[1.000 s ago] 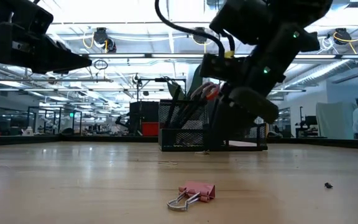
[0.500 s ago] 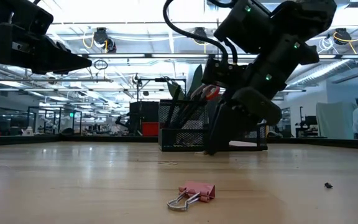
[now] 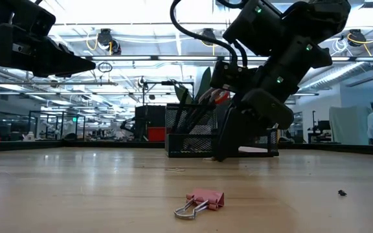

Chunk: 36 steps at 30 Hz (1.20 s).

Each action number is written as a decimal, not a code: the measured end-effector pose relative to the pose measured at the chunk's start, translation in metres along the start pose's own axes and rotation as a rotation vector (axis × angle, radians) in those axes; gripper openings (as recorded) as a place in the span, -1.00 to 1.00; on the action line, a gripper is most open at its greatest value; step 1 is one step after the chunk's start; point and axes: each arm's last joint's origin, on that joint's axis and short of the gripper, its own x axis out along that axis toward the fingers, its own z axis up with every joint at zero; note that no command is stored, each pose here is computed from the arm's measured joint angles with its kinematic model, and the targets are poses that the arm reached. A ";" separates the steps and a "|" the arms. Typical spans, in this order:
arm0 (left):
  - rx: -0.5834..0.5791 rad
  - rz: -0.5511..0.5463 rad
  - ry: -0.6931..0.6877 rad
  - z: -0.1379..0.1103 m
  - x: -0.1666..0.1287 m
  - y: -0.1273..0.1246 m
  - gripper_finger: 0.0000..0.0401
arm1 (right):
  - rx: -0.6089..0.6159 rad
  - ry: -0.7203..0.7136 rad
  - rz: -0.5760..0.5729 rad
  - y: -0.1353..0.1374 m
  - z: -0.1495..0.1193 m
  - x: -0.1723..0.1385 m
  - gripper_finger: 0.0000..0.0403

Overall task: Pick and place office supplies into organizer
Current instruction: Put the green binder clip into the black desk organizer, then put the yellow binder clip into the black desk organizer

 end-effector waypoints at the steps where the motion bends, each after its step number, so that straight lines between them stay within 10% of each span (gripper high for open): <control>1: 0.000 0.000 0.000 0.000 0.000 0.000 -0.79 | 0.002 0.001 0.007 0.000 0.000 0.000 -0.40; 17: 0.003 0.000 0.000 0.000 0.000 0.000 -0.79 | -0.012 -0.014 0.056 0.001 0.002 0.000 -0.93; 36: 0.005 -0.001 0.004 0.000 0.000 0.000 -0.79 | -0.010 -0.140 0.120 0.028 0.012 -0.020 -0.87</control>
